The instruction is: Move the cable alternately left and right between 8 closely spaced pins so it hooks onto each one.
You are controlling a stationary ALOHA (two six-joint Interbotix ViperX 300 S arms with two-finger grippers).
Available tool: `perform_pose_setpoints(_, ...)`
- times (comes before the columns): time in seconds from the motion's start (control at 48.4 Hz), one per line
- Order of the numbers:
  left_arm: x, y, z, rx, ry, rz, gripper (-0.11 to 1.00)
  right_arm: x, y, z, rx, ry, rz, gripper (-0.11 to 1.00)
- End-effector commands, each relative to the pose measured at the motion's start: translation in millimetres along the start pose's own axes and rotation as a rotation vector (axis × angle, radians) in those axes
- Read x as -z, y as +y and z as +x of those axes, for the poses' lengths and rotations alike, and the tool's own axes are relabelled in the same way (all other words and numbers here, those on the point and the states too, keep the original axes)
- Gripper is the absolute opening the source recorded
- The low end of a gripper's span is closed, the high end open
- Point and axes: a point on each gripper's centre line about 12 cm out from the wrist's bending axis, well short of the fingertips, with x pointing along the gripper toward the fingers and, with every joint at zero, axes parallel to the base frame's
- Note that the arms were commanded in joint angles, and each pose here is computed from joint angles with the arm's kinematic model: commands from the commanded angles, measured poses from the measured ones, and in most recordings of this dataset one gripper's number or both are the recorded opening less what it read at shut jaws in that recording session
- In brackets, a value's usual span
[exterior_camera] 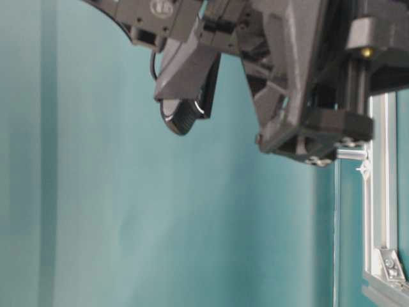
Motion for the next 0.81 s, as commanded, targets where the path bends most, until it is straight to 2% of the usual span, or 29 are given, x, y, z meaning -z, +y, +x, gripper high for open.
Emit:
perform_pose_setpoints(0.0,-5.4,-0.5,0.2,0.001,-0.011,-0.004,0.0,6.4,6.3,-13.9,-0.036,0.013,0.008,0.14)
perform_pose_setpoints(0.455,-6.0,-0.5,0.1,0.001,-0.012,-0.004,0.0,44.6,19.4,-17.4,-0.065,0.04,0.022,0.14)
perform_pose_setpoints(0.786,-5.4,-0.5,0.2,0.002,-0.011,-0.006,0.0,49.5,33.2,-19.1,-0.053,0.02,0.025,0.14)
